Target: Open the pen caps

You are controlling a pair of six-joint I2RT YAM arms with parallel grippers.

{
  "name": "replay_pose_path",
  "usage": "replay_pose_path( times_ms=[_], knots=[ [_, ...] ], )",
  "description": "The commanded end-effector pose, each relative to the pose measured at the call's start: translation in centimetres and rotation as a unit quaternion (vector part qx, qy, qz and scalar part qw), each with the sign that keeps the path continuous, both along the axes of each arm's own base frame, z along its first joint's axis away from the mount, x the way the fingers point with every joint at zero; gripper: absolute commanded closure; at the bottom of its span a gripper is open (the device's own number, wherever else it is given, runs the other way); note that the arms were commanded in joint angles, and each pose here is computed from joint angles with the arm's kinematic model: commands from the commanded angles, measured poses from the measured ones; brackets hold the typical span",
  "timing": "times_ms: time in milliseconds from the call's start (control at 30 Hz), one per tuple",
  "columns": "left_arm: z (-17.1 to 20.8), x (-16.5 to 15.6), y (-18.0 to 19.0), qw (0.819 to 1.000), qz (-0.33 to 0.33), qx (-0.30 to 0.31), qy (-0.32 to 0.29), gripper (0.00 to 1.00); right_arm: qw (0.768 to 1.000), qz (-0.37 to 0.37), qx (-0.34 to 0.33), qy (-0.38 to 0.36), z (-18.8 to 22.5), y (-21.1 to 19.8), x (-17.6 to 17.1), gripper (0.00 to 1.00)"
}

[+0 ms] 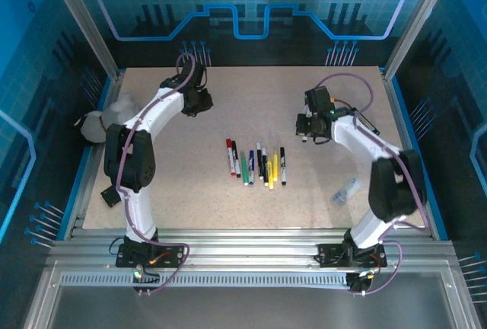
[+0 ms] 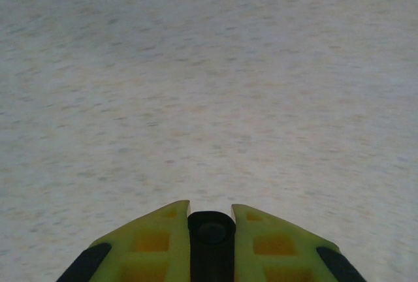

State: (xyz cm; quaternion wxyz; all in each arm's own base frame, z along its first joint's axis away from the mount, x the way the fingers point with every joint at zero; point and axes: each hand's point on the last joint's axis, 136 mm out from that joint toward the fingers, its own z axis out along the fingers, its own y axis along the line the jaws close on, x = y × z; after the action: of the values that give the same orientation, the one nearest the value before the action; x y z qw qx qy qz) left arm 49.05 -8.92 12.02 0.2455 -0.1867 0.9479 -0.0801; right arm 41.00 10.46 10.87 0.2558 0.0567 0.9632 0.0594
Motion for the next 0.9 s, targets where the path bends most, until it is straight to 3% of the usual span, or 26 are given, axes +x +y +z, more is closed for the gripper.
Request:
replay_pose_path(
  times_ms=[0, 200, 433, 867],
  knots=[
    [-3.0, -1.2, 4.2, 0.998, 0.021, 0.049, 0.046, 1.0, 0.997, -0.017, -0.068, 0.038, -2.1, -3.4, 1.7, 1.0],
    [-6.7, -1.5, 7.8, 0.992, 0.042, 0.076, 0.095, 1.0, 0.994, -0.039, -0.083, 0.058, -3.9, -5.7, 5.1, 1.0],
    [-10.2, -1.0, 9.8, 0.984, 0.051, 0.093, 0.145, 1.0, 0.988, -0.053, -0.11, 0.094, -6.0, -7.9, 6.6, 1.0],
    [-11.3, 0.0, 10.3, 0.978, 0.057, 0.091, 0.178, 0.98, 0.981, -0.069, -0.112, 0.141, -8.2, -9.2, 6.7, 0.98]
  ],
)
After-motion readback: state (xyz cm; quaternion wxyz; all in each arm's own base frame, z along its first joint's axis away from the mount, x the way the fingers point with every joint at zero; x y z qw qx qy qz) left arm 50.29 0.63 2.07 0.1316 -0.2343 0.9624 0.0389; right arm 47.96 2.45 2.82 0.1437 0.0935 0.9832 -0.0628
